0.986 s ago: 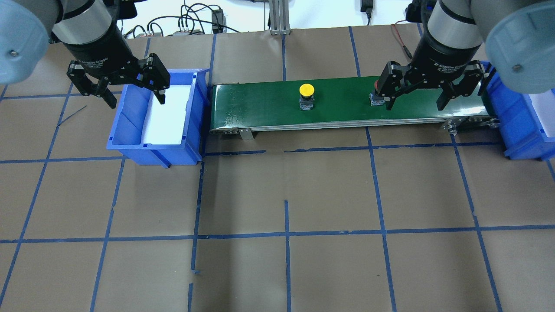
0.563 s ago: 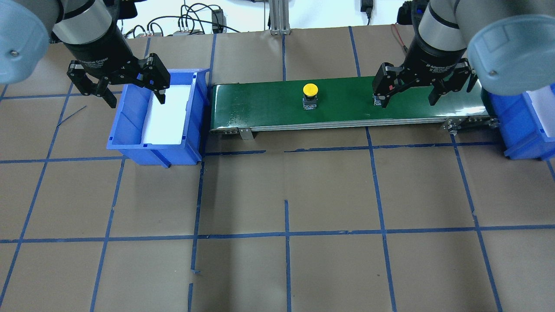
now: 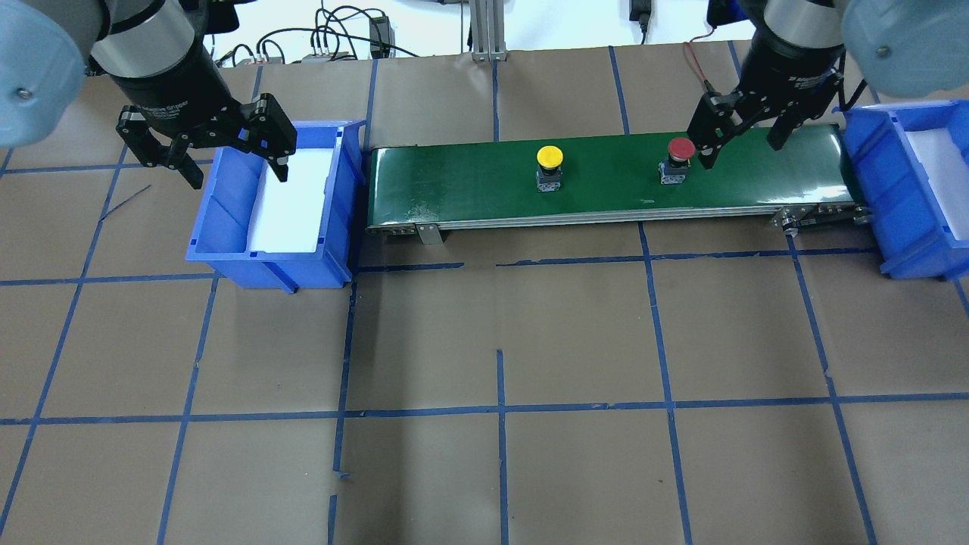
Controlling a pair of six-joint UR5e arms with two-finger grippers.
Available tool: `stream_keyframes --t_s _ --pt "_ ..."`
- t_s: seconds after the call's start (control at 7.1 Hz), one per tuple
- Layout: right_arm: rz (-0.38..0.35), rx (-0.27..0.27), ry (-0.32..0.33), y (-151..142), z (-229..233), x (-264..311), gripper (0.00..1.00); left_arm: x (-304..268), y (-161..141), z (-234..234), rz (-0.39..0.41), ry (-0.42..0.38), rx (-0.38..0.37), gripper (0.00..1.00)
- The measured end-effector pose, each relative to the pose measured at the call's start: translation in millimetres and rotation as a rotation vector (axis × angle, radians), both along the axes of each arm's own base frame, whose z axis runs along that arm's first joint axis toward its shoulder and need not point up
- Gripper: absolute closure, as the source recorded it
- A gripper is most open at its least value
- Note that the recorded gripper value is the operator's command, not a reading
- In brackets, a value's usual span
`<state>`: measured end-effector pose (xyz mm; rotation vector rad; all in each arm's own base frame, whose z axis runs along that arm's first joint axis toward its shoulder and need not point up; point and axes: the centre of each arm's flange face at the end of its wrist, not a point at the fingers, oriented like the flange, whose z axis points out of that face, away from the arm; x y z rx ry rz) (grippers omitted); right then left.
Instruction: Transport two buttons from left to right
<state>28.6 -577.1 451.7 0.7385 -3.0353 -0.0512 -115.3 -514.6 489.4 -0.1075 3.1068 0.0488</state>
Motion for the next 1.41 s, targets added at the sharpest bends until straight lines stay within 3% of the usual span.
stream_keyframes --t_s 0.42,0.7,0.99,1.41 --pt "0.394 0.008 0.005 -57 -30 -76 0.00 0 0 0 0.000 0.000 0.000 0.00" --pt "0.653 -0.002 0.026 -77 -60 -105 0.00 0 0 0 0.000 0.000 0.000 0.00" --pt "0.798 0.013 0.012 -67 -92 -107 0.05 0 0 0 0.000 0.000 0.000 0.00" --pt "0.993 0.024 -0.009 -57 -116 -110 0.00 0 0 0 0.000 0.000 0.000 0.00"
